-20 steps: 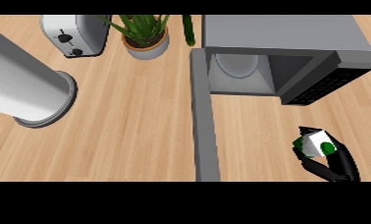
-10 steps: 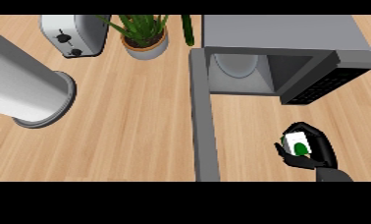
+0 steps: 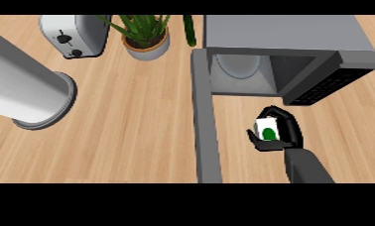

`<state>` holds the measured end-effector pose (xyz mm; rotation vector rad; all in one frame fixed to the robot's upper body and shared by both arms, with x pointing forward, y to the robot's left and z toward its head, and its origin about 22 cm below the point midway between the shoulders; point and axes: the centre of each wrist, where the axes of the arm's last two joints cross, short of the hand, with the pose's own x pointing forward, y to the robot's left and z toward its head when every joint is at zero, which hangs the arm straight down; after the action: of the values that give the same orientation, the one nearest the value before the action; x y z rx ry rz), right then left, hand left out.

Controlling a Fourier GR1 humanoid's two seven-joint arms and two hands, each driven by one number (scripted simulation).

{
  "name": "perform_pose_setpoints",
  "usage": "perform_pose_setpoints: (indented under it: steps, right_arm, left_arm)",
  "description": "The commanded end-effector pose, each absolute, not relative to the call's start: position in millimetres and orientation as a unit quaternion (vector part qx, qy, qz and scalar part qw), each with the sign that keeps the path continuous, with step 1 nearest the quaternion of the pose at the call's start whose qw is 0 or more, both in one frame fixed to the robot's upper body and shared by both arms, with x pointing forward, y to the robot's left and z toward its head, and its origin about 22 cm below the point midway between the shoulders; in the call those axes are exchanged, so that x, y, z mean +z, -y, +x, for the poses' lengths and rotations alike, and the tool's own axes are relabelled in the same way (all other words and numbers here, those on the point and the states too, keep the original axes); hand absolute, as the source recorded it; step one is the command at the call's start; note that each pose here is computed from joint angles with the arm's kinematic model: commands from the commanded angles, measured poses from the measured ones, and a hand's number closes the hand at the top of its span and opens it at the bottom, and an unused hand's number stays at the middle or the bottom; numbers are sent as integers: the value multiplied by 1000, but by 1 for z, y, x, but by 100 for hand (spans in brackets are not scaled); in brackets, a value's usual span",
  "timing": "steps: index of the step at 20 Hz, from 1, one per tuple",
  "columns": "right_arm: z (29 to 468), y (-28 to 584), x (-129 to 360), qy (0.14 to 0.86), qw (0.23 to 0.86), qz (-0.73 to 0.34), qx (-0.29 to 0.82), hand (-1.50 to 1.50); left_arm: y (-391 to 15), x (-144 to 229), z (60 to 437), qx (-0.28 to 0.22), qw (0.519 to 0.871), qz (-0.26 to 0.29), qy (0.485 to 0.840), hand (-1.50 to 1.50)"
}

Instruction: Pick up the milk, place it into the microwave and close the microwave

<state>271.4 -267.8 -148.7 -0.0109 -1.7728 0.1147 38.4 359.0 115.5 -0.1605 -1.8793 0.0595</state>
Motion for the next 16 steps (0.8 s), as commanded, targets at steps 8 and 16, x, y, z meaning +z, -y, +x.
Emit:
perform_pose_setpoints:
  steps: [8, 16]
  right_arm:
    - [336, 237, -101, 810, 580, -27, 82, 150]
    - [374, 246, -61, 808, 581, -53, 87, 150]
  left_arm:
    - [-352, 134, 32, 22, 567, -85, 819, -150]
    - [-352, 128, 27, 18, 574, -85, 815, -150]
